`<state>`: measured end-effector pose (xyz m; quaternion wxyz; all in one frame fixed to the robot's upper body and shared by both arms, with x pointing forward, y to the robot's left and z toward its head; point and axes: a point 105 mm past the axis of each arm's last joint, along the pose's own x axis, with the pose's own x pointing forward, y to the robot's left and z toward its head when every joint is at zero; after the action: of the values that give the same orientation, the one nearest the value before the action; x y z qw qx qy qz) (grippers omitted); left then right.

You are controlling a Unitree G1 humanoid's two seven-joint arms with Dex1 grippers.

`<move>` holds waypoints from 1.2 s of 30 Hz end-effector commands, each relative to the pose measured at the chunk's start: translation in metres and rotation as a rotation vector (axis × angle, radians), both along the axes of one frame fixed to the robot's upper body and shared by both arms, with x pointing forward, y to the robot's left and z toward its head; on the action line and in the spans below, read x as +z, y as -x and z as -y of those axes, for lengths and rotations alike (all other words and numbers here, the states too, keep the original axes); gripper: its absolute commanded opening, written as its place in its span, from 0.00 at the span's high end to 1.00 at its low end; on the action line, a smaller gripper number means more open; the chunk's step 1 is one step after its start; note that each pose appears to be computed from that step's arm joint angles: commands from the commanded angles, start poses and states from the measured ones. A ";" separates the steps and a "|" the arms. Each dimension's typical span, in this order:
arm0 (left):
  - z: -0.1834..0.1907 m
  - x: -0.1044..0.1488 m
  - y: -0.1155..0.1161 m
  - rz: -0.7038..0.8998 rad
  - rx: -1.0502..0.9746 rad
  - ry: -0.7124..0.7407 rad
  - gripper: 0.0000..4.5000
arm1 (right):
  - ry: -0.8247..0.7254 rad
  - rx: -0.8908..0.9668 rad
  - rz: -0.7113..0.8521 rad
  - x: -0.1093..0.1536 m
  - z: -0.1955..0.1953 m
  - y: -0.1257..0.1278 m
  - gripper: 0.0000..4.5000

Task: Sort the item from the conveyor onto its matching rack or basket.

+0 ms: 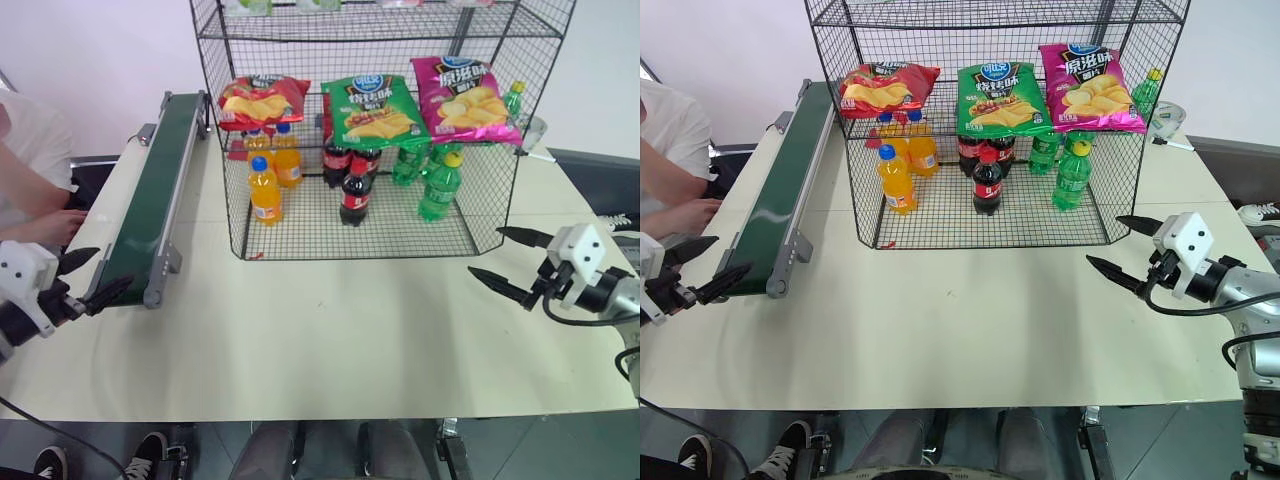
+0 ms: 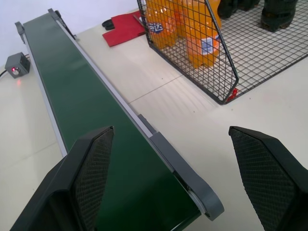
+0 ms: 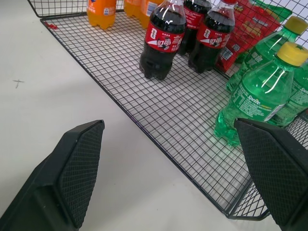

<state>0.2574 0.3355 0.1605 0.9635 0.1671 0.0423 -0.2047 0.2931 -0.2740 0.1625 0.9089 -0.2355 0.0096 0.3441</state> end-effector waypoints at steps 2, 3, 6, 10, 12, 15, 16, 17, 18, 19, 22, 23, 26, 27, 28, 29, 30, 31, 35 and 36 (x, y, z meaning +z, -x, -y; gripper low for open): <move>-0.005 0.009 0.001 0.040 -0.002 -0.051 0.12 | -0.005 0.001 0.047 0.010 0.000 0.000 0.00; -0.006 0.009 0.001 0.035 0.000 -0.035 0.12 | -0.003 0.003 0.042 0.008 0.000 0.001 0.00; -0.009 0.007 -0.001 0.019 -0.008 -0.029 0.12 | 0.016 0.014 0.047 0.006 0.002 0.006 0.00; 0.002 0.010 -0.002 0.047 -0.072 0.013 0.12 | -0.021 0.034 0.032 0.011 0.005 0.011 0.00; 0.003 0.009 -0.001 0.047 -0.080 0.030 0.12 | -0.022 0.051 0.027 0.012 0.003 0.013 0.00; 0.003 0.009 -0.001 0.053 -0.076 0.027 0.12 | -0.037 0.081 0.031 0.015 -0.002 0.016 0.00; 0.004 0.008 -0.001 0.049 -0.081 0.027 0.12 | -0.041 0.087 0.029 0.015 -0.003 0.018 0.00; 0.004 0.007 -0.001 0.045 -0.089 0.031 0.12 | -0.044 0.089 0.033 0.016 -0.003 0.018 0.00; 0.005 0.007 -0.001 0.044 -0.094 0.033 0.12 | -0.047 0.090 0.035 0.017 -0.003 0.019 0.00; 0.006 0.007 -0.001 0.044 -0.101 0.025 0.12 | -0.043 0.089 0.040 0.017 -0.003 0.019 0.00; 0.005 0.008 -0.004 0.057 -0.090 0.014 0.12 | -0.044 0.085 0.051 0.019 -0.003 0.018 0.00; 0.005 0.008 -0.004 0.059 -0.090 0.010 0.12 | -0.044 0.083 0.054 0.020 -0.003 0.018 0.00; 0.004 0.007 -0.003 0.063 -0.079 0.010 0.12 | -0.033 0.087 0.059 0.020 -0.003 0.018 0.00; 0.003 0.006 -0.002 0.063 -0.076 0.007 0.12 | -0.033 0.088 0.058 0.020 -0.003 0.017 0.00; 0.003 0.005 -0.001 0.062 -0.073 0.003 0.12 | -0.031 0.087 0.060 0.020 -0.003 0.017 0.00; 0.002 0.005 0.000 0.063 -0.072 0.001 0.12 | -0.029 0.090 0.061 0.020 -0.004 0.017 0.00; 0.002 0.004 0.000 0.065 -0.070 0.000 0.12 | -0.025 0.093 0.064 0.020 -0.004 0.017 0.00; 0.002 0.005 0.000 0.068 -0.069 -0.002 0.12 | -0.018 0.096 0.068 0.020 -0.004 0.017 0.00; 0.002 0.005 0.002 0.077 -0.065 -0.008 0.12 | -0.007 0.113 0.069 0.018 -0.005 0.018 0.00; 0.003 0.005 0.002 0.077 -0.068 -0.004 0.12 | -0.002 0.132 0.058 0.017 -0.007 0.020 0.00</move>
<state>0.2570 0.3314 0.1548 0.9575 0.1640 0.0185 -0.2367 0.2753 -0.2674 0.1691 0.8909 -0.2290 -0.0169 0.3920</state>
